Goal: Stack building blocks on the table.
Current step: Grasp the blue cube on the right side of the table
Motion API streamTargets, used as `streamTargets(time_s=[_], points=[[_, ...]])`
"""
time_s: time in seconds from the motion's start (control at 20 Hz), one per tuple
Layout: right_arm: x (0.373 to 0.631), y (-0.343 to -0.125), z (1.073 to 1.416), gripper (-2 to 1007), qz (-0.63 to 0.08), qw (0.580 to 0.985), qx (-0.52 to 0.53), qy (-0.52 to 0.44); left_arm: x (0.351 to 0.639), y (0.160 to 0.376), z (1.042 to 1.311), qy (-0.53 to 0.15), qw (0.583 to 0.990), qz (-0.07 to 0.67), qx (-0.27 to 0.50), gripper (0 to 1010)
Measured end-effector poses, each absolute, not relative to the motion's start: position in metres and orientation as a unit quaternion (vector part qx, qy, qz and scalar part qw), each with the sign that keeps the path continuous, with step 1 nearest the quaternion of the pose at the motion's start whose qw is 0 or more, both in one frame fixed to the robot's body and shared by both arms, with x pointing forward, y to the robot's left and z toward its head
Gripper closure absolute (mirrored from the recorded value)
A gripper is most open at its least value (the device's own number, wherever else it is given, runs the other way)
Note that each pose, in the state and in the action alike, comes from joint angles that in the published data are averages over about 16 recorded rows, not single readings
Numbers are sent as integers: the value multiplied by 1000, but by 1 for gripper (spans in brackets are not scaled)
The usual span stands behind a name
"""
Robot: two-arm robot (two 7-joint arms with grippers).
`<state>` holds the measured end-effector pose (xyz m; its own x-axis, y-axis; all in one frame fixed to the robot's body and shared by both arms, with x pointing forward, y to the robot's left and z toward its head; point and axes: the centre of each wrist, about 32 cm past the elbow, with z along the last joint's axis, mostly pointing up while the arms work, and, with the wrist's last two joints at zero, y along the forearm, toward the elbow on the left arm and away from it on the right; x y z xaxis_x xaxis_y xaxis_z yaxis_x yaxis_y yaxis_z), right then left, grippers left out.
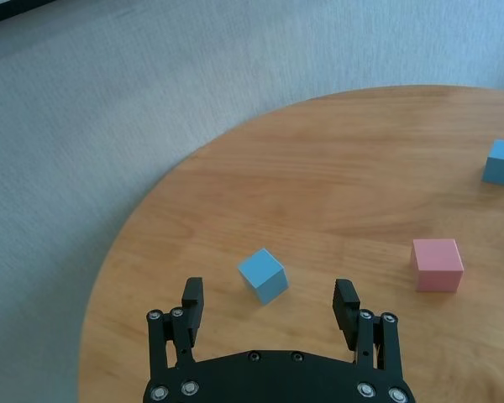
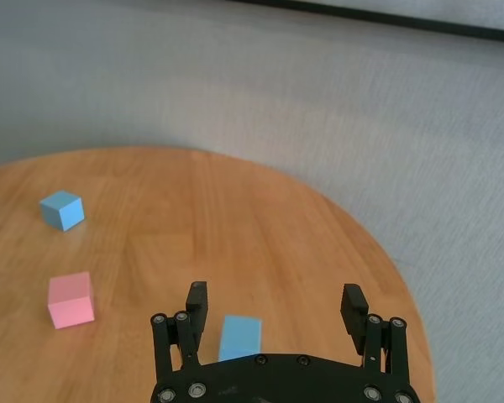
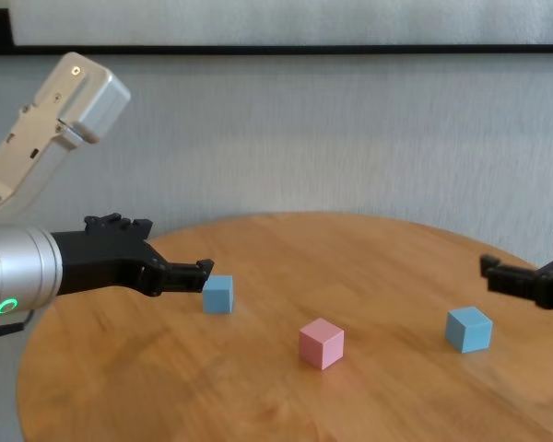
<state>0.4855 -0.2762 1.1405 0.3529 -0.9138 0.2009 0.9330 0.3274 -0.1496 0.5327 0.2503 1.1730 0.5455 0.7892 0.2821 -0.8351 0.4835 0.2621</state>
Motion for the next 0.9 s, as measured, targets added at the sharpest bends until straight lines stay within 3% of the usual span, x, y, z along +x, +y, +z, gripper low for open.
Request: streamTargets(time_s=[0.9], points=[[505,-241,1125,0,-568,808,-154,27,534,247,1173,-62,860,471,185,10]])
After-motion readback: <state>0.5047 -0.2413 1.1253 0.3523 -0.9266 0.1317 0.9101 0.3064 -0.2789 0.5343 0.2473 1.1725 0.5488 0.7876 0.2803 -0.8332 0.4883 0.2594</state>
